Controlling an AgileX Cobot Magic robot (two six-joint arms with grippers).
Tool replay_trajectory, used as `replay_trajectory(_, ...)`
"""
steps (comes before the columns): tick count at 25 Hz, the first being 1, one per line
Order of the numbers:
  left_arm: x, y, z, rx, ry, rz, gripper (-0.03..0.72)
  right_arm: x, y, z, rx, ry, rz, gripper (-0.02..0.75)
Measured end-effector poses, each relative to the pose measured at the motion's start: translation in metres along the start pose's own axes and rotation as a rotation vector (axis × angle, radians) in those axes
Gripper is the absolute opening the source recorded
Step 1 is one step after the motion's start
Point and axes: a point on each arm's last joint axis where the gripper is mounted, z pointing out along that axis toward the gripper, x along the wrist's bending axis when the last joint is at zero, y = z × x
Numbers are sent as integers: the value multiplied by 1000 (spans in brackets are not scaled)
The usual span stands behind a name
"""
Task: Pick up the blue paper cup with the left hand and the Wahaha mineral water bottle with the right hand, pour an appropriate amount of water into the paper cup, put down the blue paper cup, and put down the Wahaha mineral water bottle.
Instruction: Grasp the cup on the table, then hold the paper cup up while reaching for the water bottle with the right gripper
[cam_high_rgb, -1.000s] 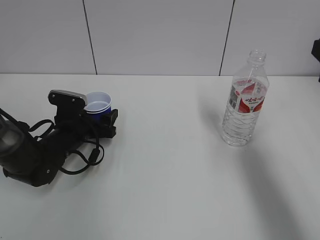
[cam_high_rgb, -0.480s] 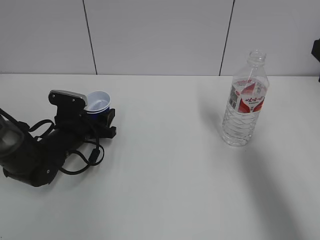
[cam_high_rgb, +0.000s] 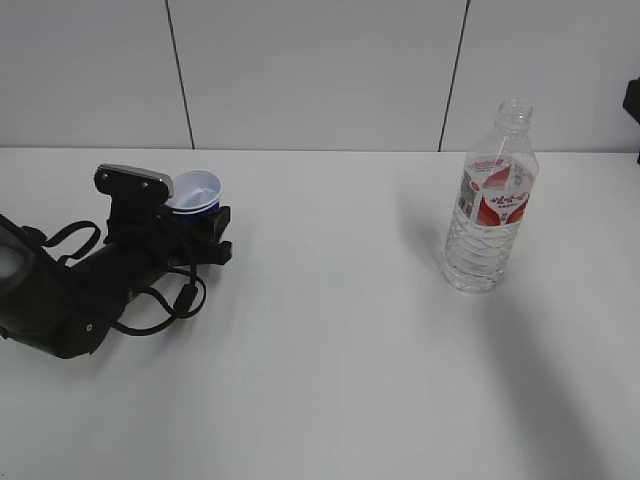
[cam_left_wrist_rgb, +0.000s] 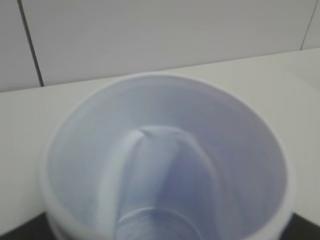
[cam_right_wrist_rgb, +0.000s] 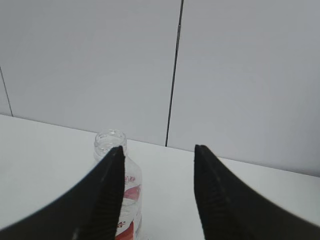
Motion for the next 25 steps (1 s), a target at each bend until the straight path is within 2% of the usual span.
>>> replay_trajectory(8, -14, 36, -27, -31, -135, 77, 422, 0, 1, 0, -4, -1, 0, 349)
replay_trajectory(18, -28, 66, -88, 11, -284, 197, 420, -8, 19, 14, 38, -21, 29, 349)
replay_trajectory(22, -38, 73, -102, 17, -392, 198, 419, -6, 15, 19, 43, -5, 15, 349)
replay_trajectory(25, -44, 77, -106, -9, -469, 184, 419, -3, 15, 25, 3, 30, 8, 349)
